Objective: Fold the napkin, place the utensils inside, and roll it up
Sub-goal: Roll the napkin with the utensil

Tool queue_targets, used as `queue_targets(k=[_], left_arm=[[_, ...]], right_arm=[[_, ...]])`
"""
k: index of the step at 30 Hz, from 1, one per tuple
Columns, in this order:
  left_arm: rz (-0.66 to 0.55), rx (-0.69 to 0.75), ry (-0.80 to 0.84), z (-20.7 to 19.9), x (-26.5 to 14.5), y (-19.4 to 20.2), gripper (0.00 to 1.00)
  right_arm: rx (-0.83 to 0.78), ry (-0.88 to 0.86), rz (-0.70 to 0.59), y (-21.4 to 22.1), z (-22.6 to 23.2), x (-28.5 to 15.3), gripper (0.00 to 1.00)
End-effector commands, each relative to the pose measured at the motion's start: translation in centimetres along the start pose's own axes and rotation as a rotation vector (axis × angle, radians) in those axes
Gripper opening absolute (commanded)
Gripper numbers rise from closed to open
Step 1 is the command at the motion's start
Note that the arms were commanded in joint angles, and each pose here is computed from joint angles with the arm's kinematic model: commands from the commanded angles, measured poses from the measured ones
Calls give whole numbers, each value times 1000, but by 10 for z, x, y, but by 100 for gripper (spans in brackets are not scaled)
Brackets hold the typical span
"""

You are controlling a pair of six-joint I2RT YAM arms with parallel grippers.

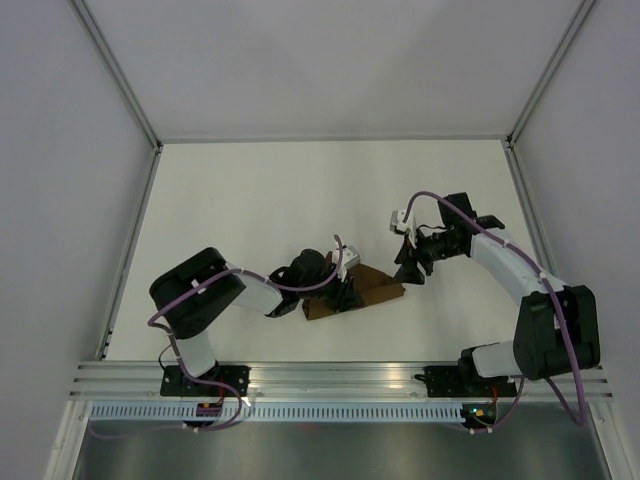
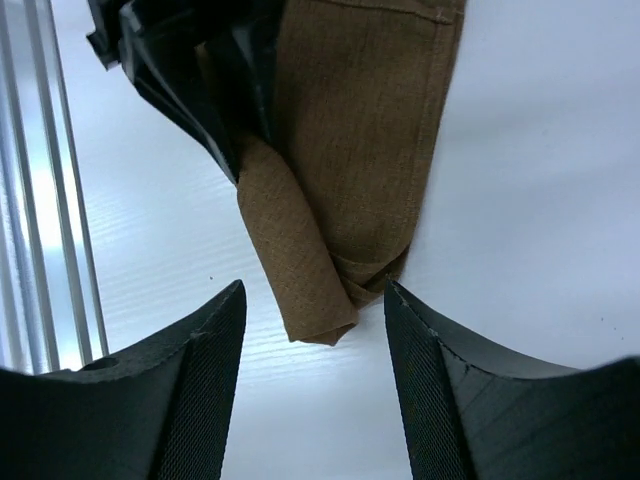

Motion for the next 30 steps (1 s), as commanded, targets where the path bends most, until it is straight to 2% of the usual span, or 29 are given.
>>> queue_targets(k=[1, 8, 20, 28, 30], left_arm=[[349, -268, 74, -12, -14, 91, 2], [398, -385, 146, -5, -10, 97, 2], [421, -468, 171, 4, -9, 100, 2], [428, -458, 172, 6, -9, 95, 2], [417, -448, 162, 8, -9, 90, 5]], right_arm=[[-210, 96, -49, -7, -4, 4, 64], [-447, 202, 13, 2, 21, 40, 68], [-533, 184, 173, 44, 32, 81, 68], [-519, 172, 208, 52, 30, 100, 59], [-507, 165, 222, 55, 29, 101, 52]])
Point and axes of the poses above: each gripper's point midway between its finger pads, its own x axis out along the fingers, its own z axis along the line the jaws close on, y = z × x, the point moved 1 cm from there along -x, back along the fingers, and after that the axes turned 5 degrees about x, right-handed, at the moved point
